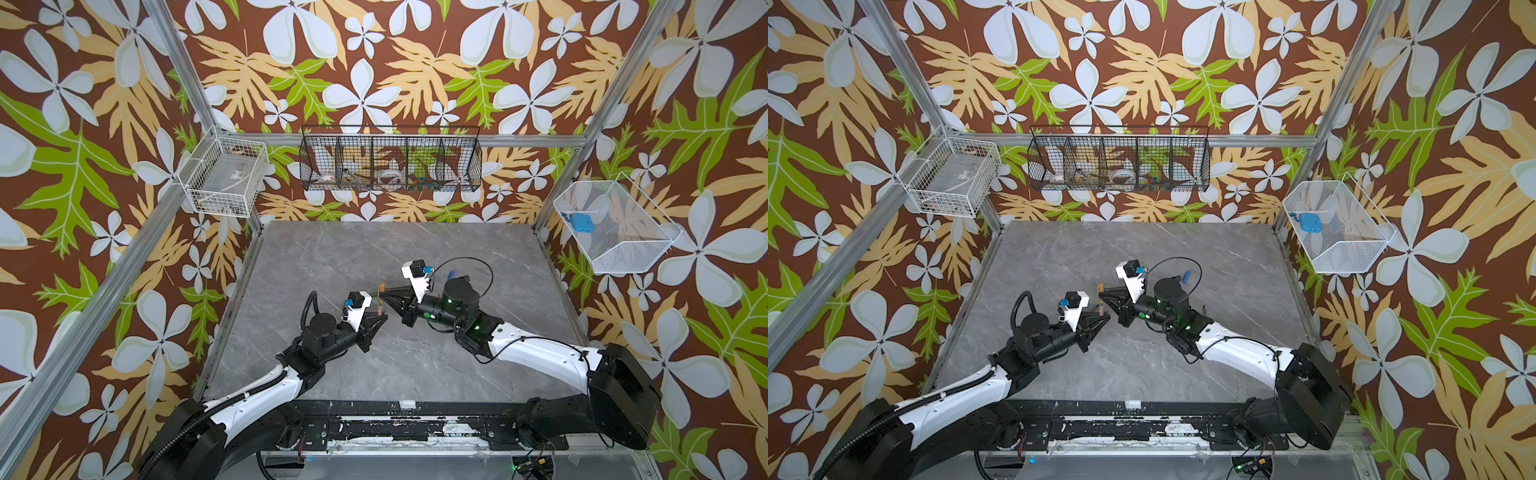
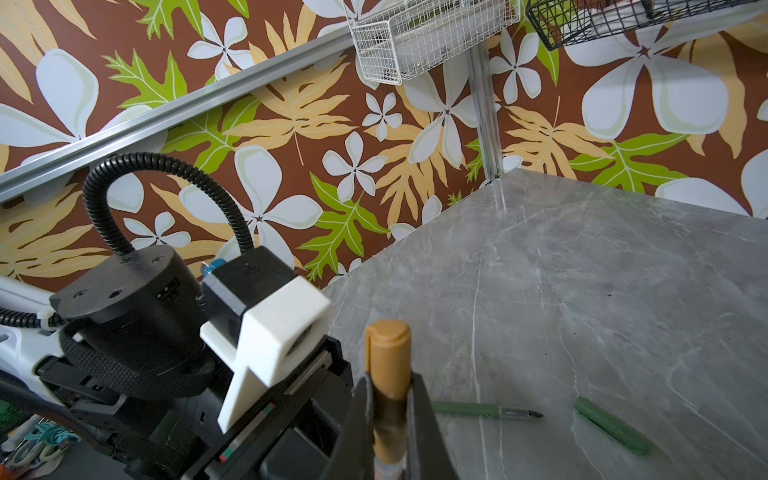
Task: Insert the pens into the pen caps
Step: 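Lower the orange cap with the right gripper onto the orange pen tip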
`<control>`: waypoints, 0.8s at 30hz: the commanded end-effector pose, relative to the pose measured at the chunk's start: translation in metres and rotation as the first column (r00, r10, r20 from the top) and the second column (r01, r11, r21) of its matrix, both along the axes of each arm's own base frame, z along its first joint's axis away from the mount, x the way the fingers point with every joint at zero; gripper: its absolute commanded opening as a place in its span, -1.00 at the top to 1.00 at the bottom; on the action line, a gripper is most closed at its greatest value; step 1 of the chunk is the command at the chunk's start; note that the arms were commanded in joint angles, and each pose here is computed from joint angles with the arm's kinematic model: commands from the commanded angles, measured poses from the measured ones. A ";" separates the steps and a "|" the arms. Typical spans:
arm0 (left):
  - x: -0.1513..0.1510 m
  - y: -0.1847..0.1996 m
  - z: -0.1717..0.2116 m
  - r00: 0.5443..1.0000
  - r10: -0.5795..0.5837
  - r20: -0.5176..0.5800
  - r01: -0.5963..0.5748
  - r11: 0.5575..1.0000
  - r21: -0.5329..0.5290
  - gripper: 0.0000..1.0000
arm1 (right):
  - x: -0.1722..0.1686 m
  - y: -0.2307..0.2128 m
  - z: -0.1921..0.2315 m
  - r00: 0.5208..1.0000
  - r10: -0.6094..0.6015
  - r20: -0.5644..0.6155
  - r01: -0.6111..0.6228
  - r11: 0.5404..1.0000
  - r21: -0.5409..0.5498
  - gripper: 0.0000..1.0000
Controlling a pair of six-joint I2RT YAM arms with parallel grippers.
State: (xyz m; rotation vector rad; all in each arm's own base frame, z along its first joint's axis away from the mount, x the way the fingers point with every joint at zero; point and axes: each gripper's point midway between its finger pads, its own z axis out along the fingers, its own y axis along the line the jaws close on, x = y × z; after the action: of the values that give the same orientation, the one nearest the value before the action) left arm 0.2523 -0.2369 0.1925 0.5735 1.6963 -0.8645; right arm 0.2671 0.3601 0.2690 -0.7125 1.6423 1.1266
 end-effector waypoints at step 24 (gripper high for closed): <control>0.005 -0.002 0.005 1.000 0.006 0.023 -0.006 1.000 0.003 1.00 | 0.013 0.010 0.027 0.997 0.069 -0.021 -0.071 0.996 -0.062 0.06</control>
State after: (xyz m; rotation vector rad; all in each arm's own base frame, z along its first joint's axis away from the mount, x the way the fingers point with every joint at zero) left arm 0.2568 -0.2372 0.1898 0.5652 1.7119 -0.8505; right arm 0.2834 0.3661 0.2908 -0.7825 1.7084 1.1167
